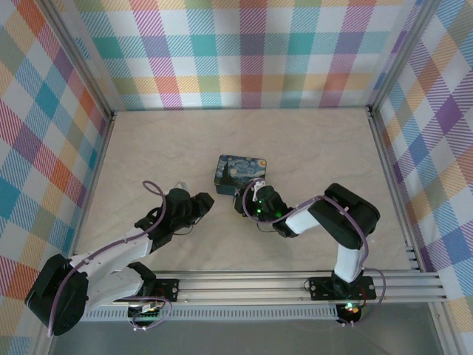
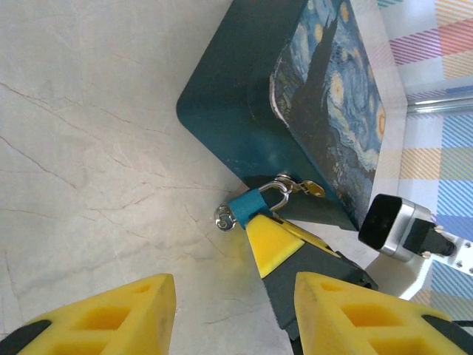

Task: Unlock a padlock with a key

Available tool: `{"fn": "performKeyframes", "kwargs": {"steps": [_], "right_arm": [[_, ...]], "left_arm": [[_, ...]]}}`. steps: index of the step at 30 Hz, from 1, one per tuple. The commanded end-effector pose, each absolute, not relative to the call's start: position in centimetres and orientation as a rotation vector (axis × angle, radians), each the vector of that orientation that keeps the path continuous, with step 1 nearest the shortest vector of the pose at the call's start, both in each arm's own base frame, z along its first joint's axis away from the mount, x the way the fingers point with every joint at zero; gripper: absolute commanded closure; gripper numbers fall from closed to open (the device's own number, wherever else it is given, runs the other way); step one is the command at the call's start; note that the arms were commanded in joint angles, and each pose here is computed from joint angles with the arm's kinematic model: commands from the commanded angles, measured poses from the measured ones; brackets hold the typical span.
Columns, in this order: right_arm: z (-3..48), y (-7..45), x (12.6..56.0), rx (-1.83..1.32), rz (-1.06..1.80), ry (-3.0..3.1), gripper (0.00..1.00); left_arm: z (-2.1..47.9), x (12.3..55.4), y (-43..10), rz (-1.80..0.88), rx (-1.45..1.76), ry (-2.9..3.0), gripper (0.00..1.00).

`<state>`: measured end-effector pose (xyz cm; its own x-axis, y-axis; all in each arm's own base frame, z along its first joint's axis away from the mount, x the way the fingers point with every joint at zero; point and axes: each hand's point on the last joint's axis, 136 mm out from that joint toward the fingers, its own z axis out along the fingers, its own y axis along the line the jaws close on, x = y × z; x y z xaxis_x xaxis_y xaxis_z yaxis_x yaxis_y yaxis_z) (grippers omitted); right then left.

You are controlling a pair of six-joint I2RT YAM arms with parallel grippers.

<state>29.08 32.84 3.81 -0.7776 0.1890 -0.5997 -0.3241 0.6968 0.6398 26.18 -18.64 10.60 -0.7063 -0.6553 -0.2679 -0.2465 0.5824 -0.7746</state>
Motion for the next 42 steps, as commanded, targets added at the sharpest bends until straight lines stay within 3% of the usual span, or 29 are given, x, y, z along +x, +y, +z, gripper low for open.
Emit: {"fn": "performKeyframes", "kwargs": {"steps": [1,8,19,26,33,42], "right_arm": [[4.6,32.9,28.6,-0.111,1.043,2.225,0.8],[5.6,32.6,28.3,-0.109,1.061,2.201,0.89],[6.8,32.3,27.7,-0.147,1.141,2.206,0.91],[7.5,30.5,27.5,-0.151,1.037,2.2,0.75],[9.0,27.6,27.2,-0.206,0.899,2.211,0.67],[11.0,24.9,26.6,-0.243,0.849,2.17,0.59]], "left_arm": [[10.6,26.5,-18.8,-1.002,-0.69,2.282,0.53],[10.4,27.0,-20.1,-1.052,-0.671,2.304,0.53],[10.1,28.4,-23.1,-1.183,-0.589,2.339,0.54],[9.9,29.4,-23.6,-1.124,-0.47,2.363,0.53],[9.8,29.7,-25.0,-0.86,-0.033,2.446,0.52],[7.5,29.9,-26.2,-0.756,0.198,2.503,0.51]]}}
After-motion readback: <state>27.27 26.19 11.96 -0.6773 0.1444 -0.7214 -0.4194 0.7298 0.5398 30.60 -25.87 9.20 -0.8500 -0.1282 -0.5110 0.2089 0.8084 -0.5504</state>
